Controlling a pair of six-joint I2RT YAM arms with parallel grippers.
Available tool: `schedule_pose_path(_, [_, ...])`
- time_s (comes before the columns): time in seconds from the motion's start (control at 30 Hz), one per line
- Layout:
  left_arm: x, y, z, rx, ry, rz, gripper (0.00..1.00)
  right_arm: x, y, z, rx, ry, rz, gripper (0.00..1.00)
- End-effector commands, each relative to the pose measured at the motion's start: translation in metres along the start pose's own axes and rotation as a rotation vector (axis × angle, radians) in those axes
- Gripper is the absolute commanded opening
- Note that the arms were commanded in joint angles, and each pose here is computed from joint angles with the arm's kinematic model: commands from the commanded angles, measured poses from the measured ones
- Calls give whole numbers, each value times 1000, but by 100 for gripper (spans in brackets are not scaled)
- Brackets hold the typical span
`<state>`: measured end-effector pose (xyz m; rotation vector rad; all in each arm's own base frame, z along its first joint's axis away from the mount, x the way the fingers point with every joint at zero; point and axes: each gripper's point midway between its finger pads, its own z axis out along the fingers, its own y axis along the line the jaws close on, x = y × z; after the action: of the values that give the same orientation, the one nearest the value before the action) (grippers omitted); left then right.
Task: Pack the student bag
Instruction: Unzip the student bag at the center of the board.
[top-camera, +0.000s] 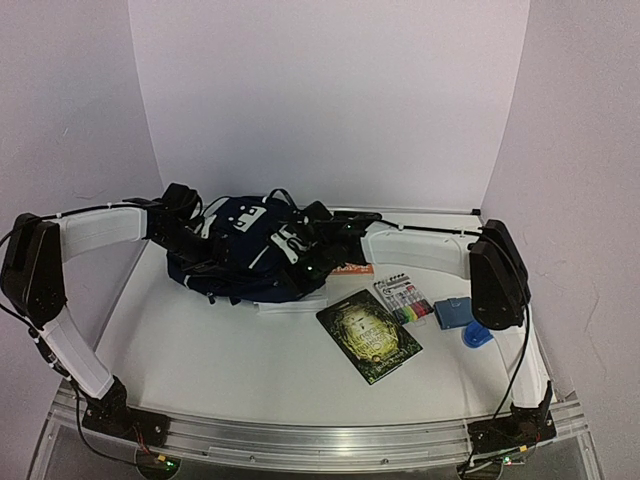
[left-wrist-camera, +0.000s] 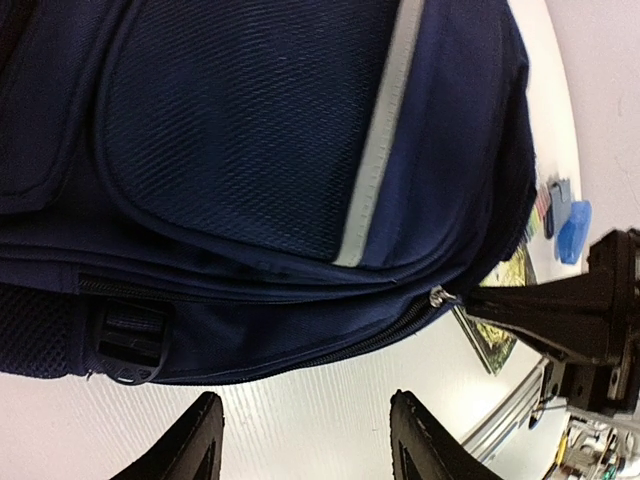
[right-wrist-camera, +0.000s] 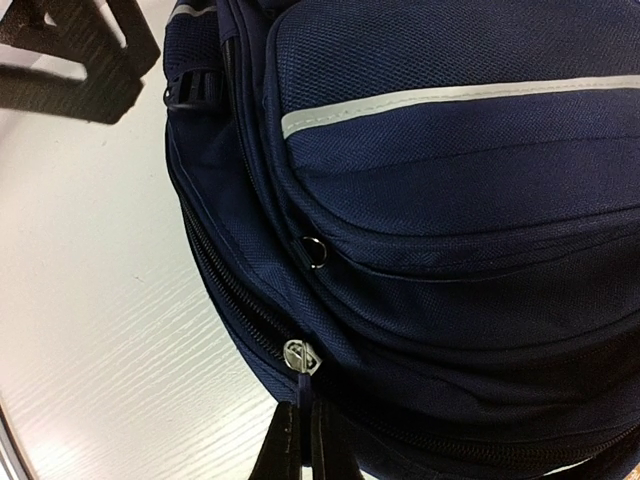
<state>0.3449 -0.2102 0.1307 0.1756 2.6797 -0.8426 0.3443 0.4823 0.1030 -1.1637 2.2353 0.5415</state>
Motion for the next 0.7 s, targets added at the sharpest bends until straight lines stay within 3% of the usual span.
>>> schedule_pose_path(0.0, [-4, -17, -1, 89, -18, 155, 58, -35, -2, -37, -26, -86, 32, 0])
schedule_pose_path(0.5, [28, -10, 55, 59, 85, 364, 61, -31, -2, -19, -87, -61, 128, 0])
schedule_pose_path(0.67, [23, 9, 70, -56, 92, 386, 53, -38, 2, -22, -108, -77, 131, 0])
